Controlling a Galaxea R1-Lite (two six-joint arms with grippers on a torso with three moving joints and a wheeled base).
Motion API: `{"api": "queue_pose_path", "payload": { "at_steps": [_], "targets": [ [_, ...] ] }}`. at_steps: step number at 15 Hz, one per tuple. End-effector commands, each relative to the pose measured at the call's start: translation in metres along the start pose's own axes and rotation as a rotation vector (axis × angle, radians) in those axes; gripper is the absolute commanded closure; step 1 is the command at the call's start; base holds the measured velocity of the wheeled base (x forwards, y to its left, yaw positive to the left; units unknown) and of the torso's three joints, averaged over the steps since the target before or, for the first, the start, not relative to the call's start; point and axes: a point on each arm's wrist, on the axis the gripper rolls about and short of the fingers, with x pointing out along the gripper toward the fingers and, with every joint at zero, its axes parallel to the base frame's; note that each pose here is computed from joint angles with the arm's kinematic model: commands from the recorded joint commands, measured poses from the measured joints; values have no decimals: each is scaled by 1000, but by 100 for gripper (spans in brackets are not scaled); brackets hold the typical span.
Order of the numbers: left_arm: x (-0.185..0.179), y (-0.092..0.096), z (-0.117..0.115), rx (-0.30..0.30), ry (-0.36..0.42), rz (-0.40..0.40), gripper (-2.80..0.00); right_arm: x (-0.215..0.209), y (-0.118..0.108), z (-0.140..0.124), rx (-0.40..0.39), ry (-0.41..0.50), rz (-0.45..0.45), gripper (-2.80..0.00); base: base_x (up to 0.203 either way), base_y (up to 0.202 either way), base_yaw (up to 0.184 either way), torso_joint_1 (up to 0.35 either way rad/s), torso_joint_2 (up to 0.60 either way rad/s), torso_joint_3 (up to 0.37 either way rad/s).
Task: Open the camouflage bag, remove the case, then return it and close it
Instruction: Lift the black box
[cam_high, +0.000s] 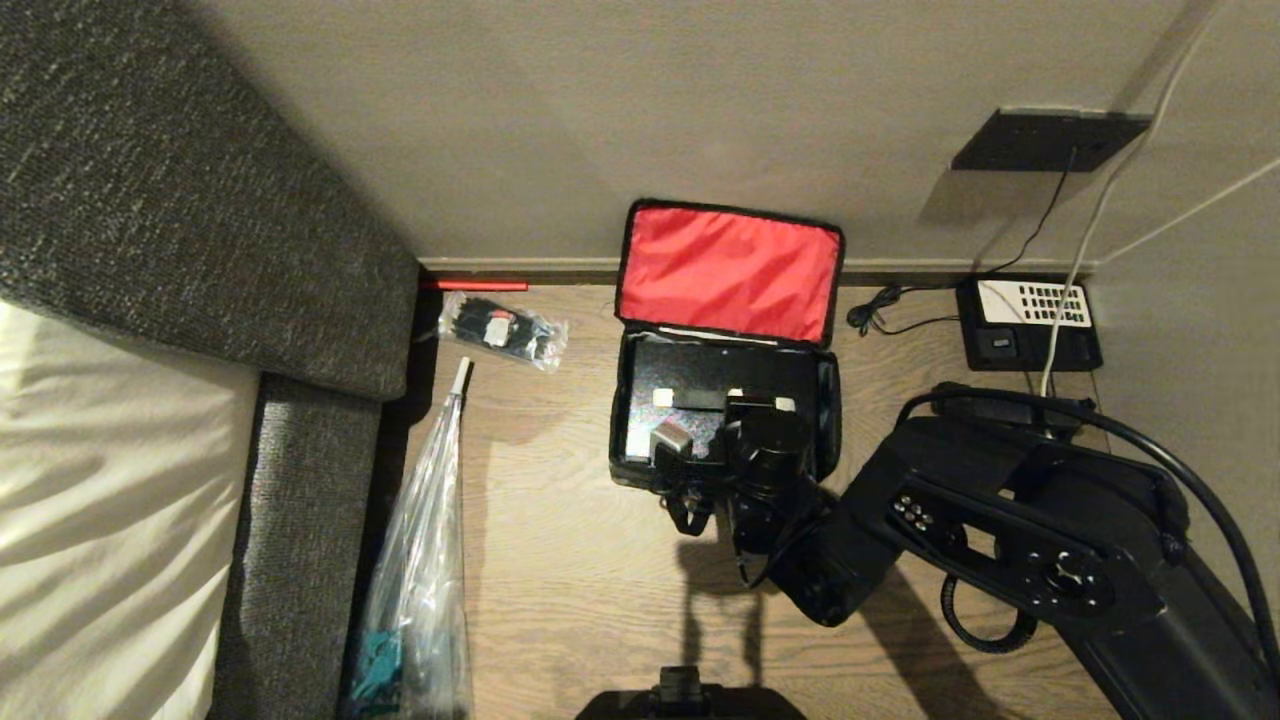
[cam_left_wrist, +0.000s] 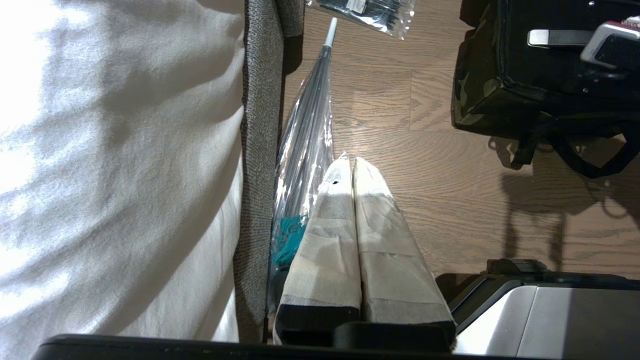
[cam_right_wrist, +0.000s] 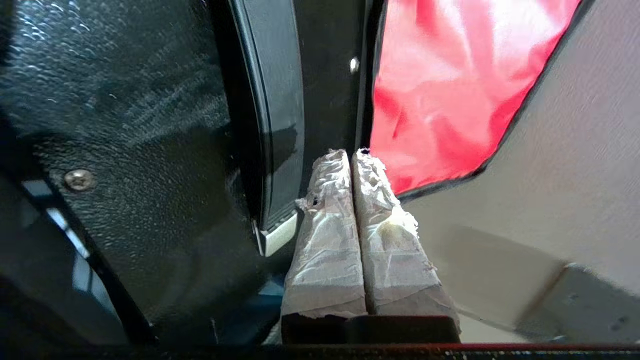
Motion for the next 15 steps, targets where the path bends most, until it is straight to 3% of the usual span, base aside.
{"api": "queue_pose_path", "payload": {
  "at_steps": [1,3,6,13,14,15],
  "targets": [
    [0,0,0,0,0,0,0,-2,0,3,-12,34,9,0,0,0,0,0,0,0],
    [0,0,0,0,0,0,0,-2,-3,3,-35,64,14,0,0,0,0,0,0,0],
    [0,0,0,1,0,0,0,-3,-2,0,-67,209,34,0,0,0,0,0,0,0],
    [0,0,0,0,0,0,0,-5,-1,1,-68,268,43,0,0,0,0,0,0,0],
    [0,0,0,0,0,0,0,-5,-1,2,-66,267,44,-280,0,0,0,0,0,0],
    [0,0,0,0,0,0,0,-6,1,1,-65,266,50,-280,0,0,0,0,0,0]
  ]
}}
